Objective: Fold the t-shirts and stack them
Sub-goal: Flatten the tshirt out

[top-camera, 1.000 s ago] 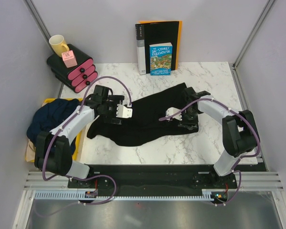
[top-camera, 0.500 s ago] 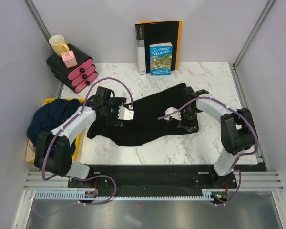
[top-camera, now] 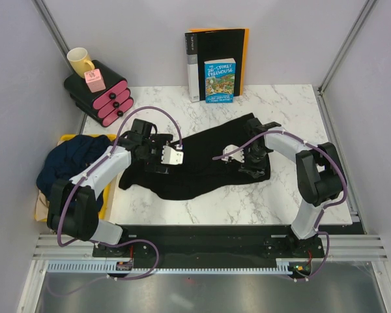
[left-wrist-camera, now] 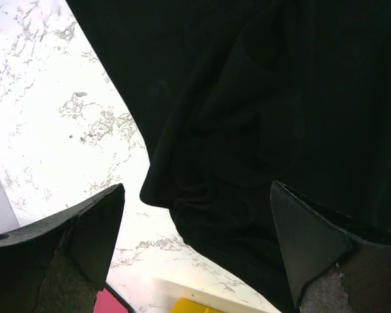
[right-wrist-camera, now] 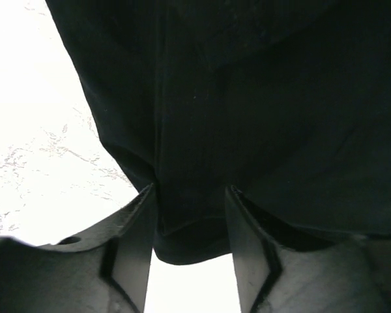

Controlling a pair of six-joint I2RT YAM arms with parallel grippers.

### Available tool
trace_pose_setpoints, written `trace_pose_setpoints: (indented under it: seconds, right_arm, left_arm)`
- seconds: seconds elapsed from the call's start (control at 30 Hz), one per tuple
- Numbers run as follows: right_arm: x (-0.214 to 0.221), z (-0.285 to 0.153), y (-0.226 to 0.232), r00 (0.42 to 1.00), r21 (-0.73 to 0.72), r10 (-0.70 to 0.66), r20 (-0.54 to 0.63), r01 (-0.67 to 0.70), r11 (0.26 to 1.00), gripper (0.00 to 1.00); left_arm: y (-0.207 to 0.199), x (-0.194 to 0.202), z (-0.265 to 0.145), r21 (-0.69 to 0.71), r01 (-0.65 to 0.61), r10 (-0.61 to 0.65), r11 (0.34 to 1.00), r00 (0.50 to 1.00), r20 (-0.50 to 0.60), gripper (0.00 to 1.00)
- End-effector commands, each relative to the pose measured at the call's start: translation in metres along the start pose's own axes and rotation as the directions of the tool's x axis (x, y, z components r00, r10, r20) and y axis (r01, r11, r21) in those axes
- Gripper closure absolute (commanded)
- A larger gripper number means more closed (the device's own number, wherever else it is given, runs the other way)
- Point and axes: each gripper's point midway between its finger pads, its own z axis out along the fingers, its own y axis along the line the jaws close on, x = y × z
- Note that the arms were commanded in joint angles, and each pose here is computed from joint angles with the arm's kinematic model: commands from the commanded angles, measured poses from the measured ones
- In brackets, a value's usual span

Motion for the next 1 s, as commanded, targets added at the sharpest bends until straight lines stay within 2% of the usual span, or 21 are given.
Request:
trace_pose_setpoints:
  seconds: [0.0, 0.2, 0.63, 0.8, 0.97]
  right_arm:
    - [-0.021, -0.013, -0.007, 0.997, 0.009, -0.009, 0.074, 0.009, 1.000, 0.45]
    - [-0.030, -0.019, -0.007, 0.996, -0.020, -0.012, 0.093, 0.014, 1.000, 0.43]
    - [-0.015, -0.005, 0.018, 0.999, -0.079, -0.047, 0.027, 0.049, 0.996, 0.41]
    - [-0.007, 0.003, 0.011, 0.999, -0.030, -0.041, -0.005, 0.040, 0.999, 0.41]
    - [-0.014, 0.003, 0.003, 1.000, -0.010, -0.019, 0.021, 0.019, 1.000, 0.41]
  left_arm:
    - [-0.003, -0.009, -0.004, -0.005, 0.014, -0.013, 1.000, 0.999, 0.036, 0.01]
    - [-0.004, -0.011, -0.003, 0.000, 0.014, -0.014, 1.000, 0.999, 0.041, 0.01]
    - [-0.008, -0.009, -0.001, 0.009, 0.020, -0.020, 1.000, 0.999, 0.037, 0.01]
    - [-0.009, -0.014, 0.002, 0.020, 0.022, -0.024, 1.000, 0.998, 0.057, 0.01]
    - [-0.009, -0.015, 0.002, 0.018, 0.019, -0.020, 1.000, 0.998, 0.055, 0.01]
